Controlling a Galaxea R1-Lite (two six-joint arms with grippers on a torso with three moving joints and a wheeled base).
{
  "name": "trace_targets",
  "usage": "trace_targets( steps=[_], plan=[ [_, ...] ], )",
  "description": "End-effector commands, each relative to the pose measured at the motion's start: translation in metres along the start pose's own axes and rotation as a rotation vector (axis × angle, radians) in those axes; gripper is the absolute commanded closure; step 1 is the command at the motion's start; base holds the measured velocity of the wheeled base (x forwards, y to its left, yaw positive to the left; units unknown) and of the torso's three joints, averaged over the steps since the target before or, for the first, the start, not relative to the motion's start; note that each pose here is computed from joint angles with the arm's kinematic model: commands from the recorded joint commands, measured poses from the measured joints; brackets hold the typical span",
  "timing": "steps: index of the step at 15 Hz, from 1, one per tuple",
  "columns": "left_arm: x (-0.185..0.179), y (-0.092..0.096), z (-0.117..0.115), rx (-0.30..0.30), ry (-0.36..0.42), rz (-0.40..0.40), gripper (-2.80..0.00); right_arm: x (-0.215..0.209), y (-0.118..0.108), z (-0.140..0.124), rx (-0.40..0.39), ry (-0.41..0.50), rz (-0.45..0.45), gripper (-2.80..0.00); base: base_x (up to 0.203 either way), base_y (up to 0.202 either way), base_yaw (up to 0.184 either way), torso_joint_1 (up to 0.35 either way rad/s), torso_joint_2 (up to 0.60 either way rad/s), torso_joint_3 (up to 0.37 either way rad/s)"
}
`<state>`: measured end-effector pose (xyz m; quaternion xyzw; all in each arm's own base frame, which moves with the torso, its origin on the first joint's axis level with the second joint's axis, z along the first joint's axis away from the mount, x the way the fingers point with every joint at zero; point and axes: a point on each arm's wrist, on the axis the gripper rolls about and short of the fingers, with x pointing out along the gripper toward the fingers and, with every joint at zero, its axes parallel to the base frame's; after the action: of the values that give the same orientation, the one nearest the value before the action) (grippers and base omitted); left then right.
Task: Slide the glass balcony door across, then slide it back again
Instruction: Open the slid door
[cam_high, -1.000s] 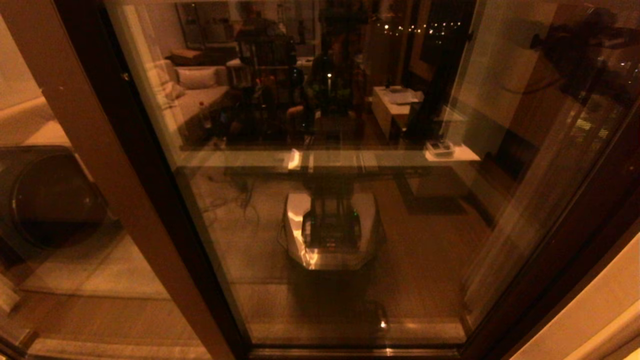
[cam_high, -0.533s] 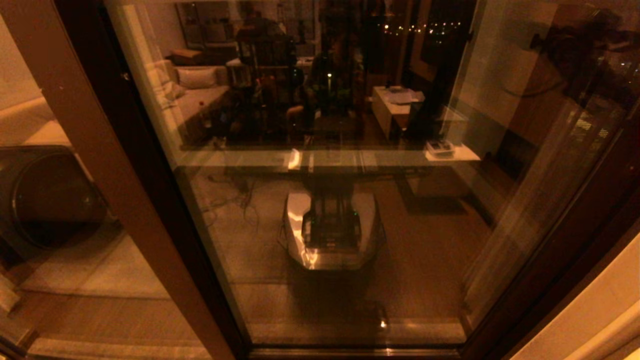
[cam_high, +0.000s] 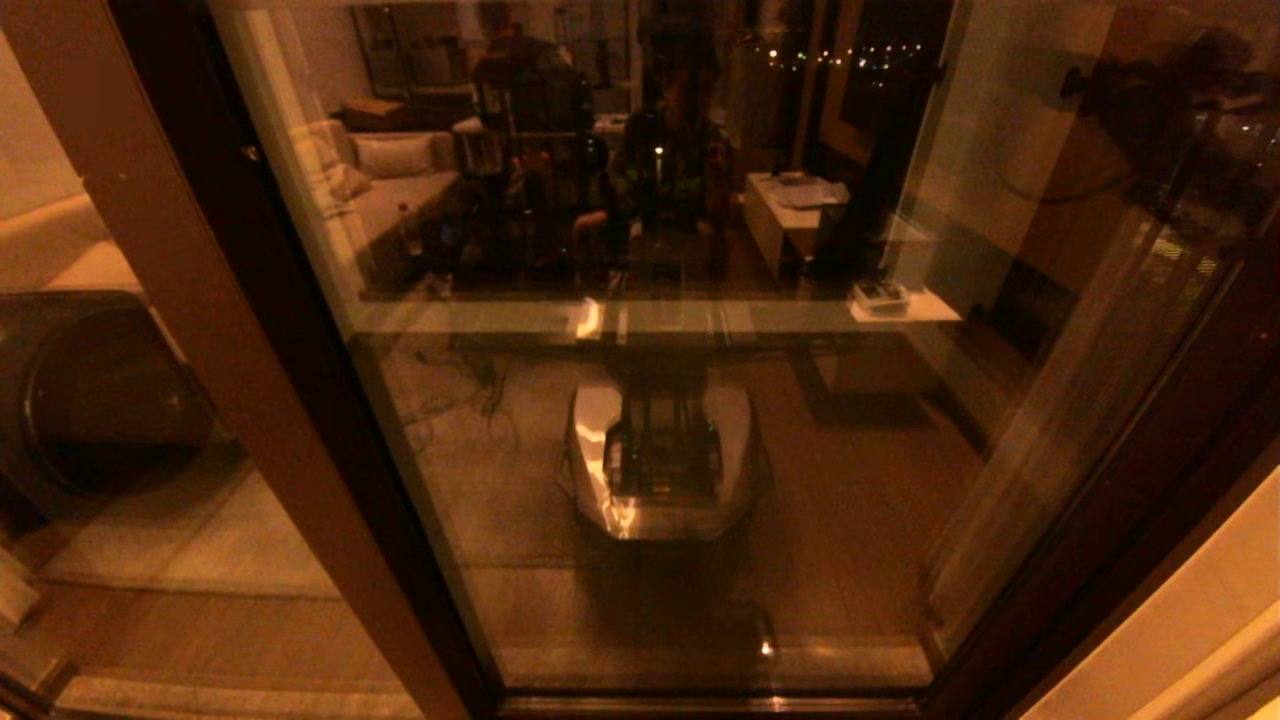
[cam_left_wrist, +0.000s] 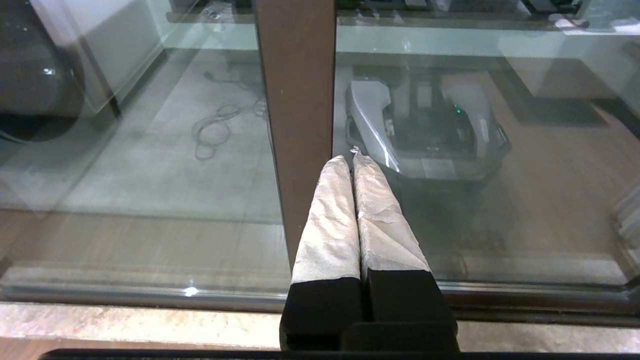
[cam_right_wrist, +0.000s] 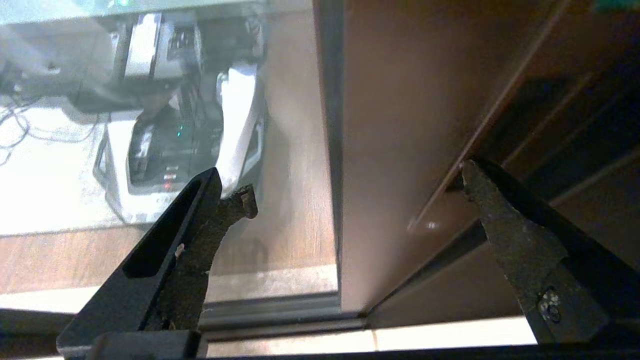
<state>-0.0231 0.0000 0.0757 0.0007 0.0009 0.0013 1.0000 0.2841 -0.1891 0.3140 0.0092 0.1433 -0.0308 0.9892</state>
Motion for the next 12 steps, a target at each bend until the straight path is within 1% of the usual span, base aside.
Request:
trace_targets(
  steps=[1, 7, 12],
  plan=[
    [-0.0001, 0.0000, -0.0001, 0.000, -0.001, 0.001, 0.00, 0.0077, -0.0036, -0.0036, 0.003, 0.004, 0.001, -2.80, 0.000, 0.000, 0.000, 0.000, 0.00, 0.000],
    [0.0000, 0.0000, 0.0000, 0.000, -0.001, 0.001, 0.00, 0.0120, -0.0047, -0.0047, 0.002, 0.000, 0.002, -2.80, 0.000, 0.000, 0.000, 0.000, 0.00, 0.000],
    [0.0000, 0.0000, 0.0000, 0.000, 0.000, 0.001, 0.00, 0.0144, 0.0048, -0.0045, 0.008, 0.003, 0.031, -2.80, 0.000, 0.000, 0.000, 0.000, 0.00, 0.000]
  ],
)
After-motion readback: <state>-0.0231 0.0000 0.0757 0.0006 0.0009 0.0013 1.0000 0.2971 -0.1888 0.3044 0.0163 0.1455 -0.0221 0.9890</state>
